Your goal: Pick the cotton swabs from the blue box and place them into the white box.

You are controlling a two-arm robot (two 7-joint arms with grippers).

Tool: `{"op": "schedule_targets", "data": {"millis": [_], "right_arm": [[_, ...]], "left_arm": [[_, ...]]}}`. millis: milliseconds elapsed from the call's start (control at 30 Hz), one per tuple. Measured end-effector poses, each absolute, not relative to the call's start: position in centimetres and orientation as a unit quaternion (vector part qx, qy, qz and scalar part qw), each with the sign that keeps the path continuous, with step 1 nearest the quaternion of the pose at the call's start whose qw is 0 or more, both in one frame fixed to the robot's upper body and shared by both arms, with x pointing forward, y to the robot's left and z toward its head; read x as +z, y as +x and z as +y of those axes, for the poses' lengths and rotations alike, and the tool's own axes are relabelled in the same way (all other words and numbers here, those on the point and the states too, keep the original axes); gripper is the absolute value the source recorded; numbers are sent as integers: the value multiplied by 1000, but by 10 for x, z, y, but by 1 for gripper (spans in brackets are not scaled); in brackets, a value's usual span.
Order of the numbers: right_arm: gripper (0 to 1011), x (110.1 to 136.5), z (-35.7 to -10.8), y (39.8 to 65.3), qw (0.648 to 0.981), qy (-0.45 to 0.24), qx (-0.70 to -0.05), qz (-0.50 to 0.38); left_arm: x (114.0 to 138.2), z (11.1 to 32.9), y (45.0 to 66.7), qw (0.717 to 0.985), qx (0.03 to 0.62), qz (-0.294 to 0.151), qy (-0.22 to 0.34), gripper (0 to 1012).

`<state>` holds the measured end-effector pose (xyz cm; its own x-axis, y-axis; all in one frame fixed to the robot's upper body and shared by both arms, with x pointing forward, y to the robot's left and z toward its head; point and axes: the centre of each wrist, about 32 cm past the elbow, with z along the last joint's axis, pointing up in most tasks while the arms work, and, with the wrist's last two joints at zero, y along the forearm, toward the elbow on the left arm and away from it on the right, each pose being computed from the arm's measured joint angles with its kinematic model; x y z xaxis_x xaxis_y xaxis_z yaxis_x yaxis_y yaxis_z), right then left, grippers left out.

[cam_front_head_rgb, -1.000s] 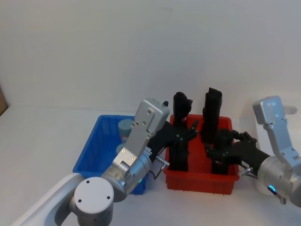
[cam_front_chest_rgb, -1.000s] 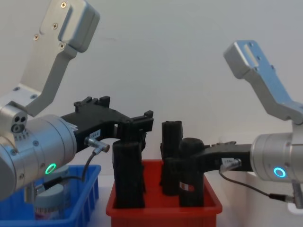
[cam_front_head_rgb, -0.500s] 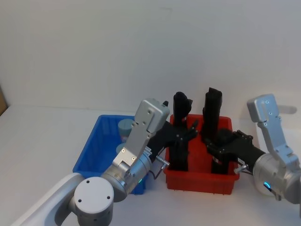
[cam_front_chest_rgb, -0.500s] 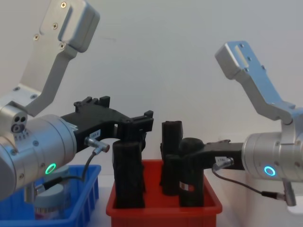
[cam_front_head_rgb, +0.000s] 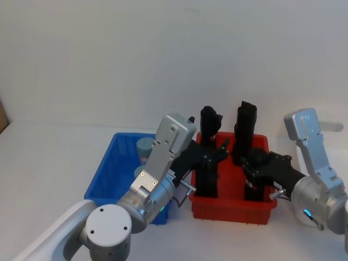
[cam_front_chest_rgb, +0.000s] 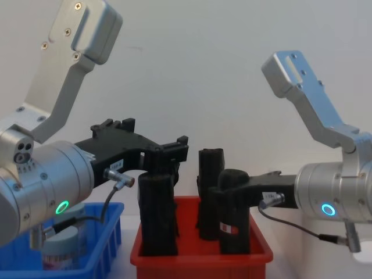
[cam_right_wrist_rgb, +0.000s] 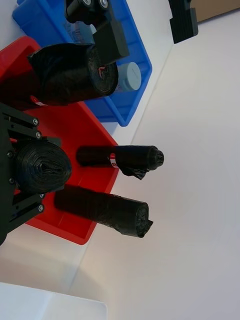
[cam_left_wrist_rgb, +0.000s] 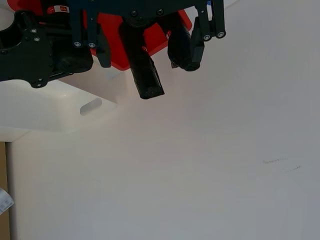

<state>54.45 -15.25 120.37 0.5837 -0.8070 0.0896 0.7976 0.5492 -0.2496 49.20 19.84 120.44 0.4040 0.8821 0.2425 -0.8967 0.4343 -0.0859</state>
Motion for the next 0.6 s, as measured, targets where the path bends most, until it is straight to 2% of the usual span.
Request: {"op": "schedule_targets", "data": {"millis": [267,600], "right_arm": [[364,1209,-153,545,878,-116,-464,5],[344,1230,-157,547,872,-53,-486,-22]], "left_arm": [[1204,198,492,837,531,-126,29,1004],[1204,198,492,837,531,-126,29,1004]]}}
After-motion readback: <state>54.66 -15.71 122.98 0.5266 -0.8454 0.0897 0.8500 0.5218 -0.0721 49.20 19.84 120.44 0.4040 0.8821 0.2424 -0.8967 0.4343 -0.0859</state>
